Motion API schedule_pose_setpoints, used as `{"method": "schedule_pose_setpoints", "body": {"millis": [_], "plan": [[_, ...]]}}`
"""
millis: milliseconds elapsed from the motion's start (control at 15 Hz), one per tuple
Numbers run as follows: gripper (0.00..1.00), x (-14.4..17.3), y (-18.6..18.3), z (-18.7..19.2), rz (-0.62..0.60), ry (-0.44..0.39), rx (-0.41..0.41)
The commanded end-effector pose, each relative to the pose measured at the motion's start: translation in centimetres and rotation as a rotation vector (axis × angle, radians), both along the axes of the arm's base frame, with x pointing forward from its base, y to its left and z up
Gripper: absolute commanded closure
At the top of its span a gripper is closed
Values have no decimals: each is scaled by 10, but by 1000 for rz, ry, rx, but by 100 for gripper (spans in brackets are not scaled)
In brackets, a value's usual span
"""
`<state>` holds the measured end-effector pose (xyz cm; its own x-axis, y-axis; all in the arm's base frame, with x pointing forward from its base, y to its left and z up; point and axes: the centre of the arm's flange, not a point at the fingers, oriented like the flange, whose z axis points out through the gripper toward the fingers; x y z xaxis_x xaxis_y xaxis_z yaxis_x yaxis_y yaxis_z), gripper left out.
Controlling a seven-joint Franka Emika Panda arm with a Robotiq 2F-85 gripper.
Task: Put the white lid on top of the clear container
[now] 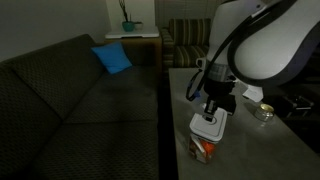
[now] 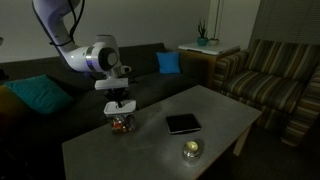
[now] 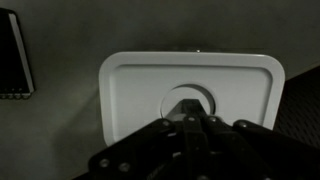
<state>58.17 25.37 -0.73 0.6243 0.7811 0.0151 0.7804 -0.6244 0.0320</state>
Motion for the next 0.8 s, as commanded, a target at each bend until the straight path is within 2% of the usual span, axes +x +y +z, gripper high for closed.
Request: {"method": "schedule_pose_setpoints", "body": {"millis": [0,733], "plan": [[100,-6,-5,-23,-5,49,-13],[100,-8,-10,22,96,87,-86]]}}
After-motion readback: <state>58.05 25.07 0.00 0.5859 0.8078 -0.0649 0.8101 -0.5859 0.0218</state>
